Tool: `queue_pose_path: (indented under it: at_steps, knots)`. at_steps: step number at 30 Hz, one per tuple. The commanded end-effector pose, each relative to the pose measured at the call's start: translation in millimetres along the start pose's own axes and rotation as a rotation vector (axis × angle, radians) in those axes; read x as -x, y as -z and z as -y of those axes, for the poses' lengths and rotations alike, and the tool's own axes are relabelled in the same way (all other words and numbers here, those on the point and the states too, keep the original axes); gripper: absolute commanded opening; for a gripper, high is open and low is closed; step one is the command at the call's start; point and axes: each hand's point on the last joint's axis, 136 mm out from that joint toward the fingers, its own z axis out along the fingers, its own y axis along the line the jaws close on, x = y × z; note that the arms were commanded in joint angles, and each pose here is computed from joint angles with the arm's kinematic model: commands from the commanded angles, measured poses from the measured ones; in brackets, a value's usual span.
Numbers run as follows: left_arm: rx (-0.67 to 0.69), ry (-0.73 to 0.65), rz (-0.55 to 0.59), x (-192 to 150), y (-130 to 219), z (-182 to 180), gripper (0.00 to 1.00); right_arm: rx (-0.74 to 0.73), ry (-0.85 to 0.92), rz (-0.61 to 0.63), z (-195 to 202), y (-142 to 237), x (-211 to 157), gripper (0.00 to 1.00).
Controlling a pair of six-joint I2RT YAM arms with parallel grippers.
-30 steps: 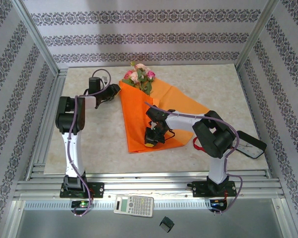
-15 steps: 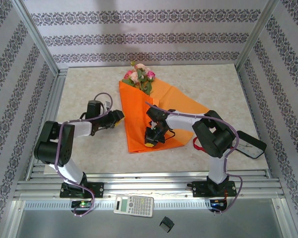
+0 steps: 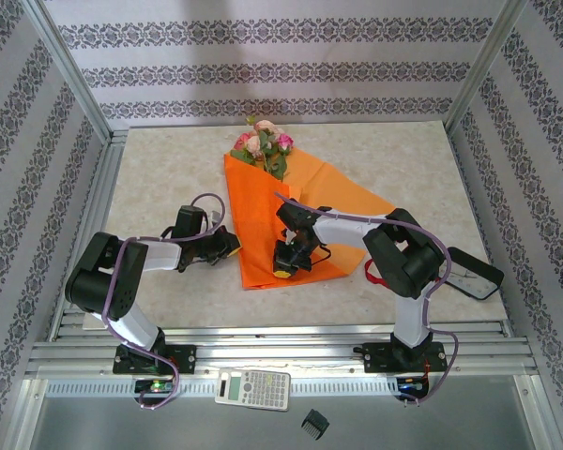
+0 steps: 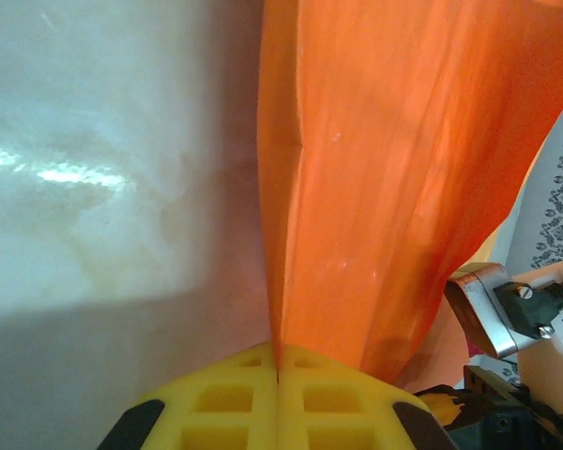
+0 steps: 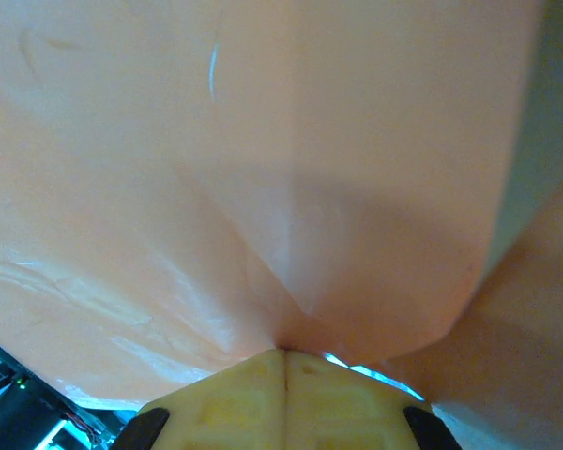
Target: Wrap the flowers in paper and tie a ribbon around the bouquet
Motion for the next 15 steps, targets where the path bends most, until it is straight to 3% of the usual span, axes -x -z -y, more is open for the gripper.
queue_pose_path:
  at_steps: [1,3,5,12,15]
  knots:
    - [-0.012,-0.027,0.008,-5,4,3,0.00,-0.038,-0.030,-0.024,17,-18,-4,0.00]
    - [-0.006,-0.030,-0.011,-11,6,2,0.26,-0.031,-0.029,-0.022,15,-17,-4,0.00]
    - [-0.008,-0.035,-0.025,-17,10,3,0.35,-0.028,-0.027,-0.023,13,-18,-3,0.00]
    - [-0.009,-0.037,-0.112,-54,14,3,0.37,-0.022,-0.031,-0.025,11,-19,-2,0.00]
    - [-0.007,-0.043,-0.130,-68,13,3,0.31,-0.024,-0.033,-0.026,12,-20,-2,0.00]
